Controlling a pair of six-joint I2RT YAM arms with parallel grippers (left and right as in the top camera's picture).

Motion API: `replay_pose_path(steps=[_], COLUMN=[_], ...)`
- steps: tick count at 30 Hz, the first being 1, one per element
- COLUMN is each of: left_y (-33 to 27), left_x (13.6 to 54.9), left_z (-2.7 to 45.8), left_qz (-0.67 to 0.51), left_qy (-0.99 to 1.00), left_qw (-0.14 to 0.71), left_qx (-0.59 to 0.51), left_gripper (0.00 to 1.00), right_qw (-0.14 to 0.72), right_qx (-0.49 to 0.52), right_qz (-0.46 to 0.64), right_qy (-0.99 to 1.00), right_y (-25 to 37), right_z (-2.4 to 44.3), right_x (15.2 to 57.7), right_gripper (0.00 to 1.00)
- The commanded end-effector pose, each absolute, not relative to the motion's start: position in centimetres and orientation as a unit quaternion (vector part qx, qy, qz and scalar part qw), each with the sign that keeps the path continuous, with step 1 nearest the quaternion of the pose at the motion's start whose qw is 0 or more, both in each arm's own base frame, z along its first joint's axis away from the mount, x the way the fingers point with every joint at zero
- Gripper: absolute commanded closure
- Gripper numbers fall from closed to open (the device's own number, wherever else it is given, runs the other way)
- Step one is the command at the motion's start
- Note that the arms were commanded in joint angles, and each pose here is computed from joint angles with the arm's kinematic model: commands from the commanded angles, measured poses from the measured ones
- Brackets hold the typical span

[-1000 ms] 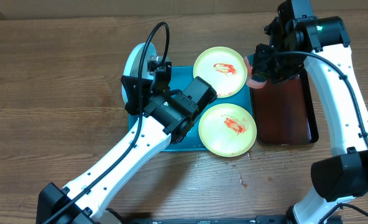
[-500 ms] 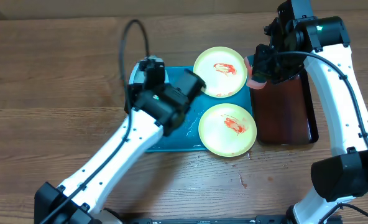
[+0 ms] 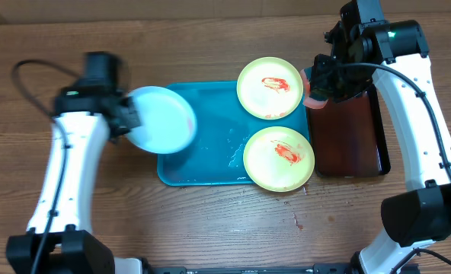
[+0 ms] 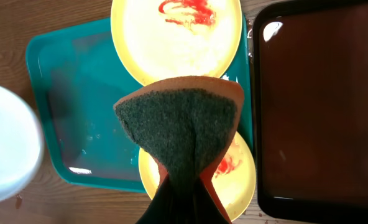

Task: Clean dirty plates on tray and stack at the side
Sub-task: 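Carry the white plate left off the tray and set it on the table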

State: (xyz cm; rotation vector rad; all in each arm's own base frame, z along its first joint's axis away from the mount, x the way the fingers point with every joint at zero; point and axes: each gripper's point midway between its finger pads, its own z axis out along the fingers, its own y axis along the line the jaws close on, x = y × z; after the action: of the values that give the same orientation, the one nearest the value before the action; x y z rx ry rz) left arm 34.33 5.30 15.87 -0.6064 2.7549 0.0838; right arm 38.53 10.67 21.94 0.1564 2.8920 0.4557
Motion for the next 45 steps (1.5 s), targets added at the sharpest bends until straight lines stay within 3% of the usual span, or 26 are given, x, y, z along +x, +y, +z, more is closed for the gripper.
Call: replay_pose_path(steps=[1, 6, 11, 20, 29, 33, 36, 45], left_y=[8.1, 15.1, 18.1, 18.1, 17.6, 17.5, 17.7, 11.1], left_x=[34.2, 31.5, 30.3, 29.9, 29.5, 30.3, 31.0, 37.2], left_z=[17.1, 15.1, 11.7, 4.6, 0.4, 0.9, 2.4, 10.5], left_qz=[-0.016, -0.007, -0.046, -0.055, -0.064, -0.071, -0.075, -0.175], left_qy=[0.951, 0.907, 0.88, 0.879, 0.89, 0.904, 0.906, 0.942], left_qw=[0.178, 0.171, 0.179, 0.154, 0.105, 0.12, 0.131, 0.195], left_qx=[-0.254, -0.385, -0.438, -0.447, -0.439, -0.405, -0.396, -0.211], left_gripper=[0.96, 0.96, 0.96, 0.96, 0.96, 0.61, 0.47, 0.45], right_qw=[0.119, 0.119, 0.119, 0.119, 0.117, 0.118, 0.118, 0.119], right_qx=[0.051, 0.051, 0.051, 0.051, 0.052, 0.052, 0.052, 0.051], right_qz=[0.156, 0.156, 0.156, 0.156, 0.156, 0.156, 0.156, 0.156], right_qy=[0.979, 0.979, 0.979, 0.979, 0.98, 0.979, 0.979, 0.979], right_y=[10.6, 10.6, 10.6, 10.6, 10.6, 10.6, 10.6, 10.6], right_z=[22.8, 22.8, 22.8, 22.8, 22.8, 22.8, 22.8, 22.8], right_x=[38.7, 38.7, 38.7, 38.7, 38.6, 38.6, 38.6, 38.7], right_gripper=[0.96, 0.96, 0.96, 0.96, 0.96, 0.96, 0.96, 0.96])
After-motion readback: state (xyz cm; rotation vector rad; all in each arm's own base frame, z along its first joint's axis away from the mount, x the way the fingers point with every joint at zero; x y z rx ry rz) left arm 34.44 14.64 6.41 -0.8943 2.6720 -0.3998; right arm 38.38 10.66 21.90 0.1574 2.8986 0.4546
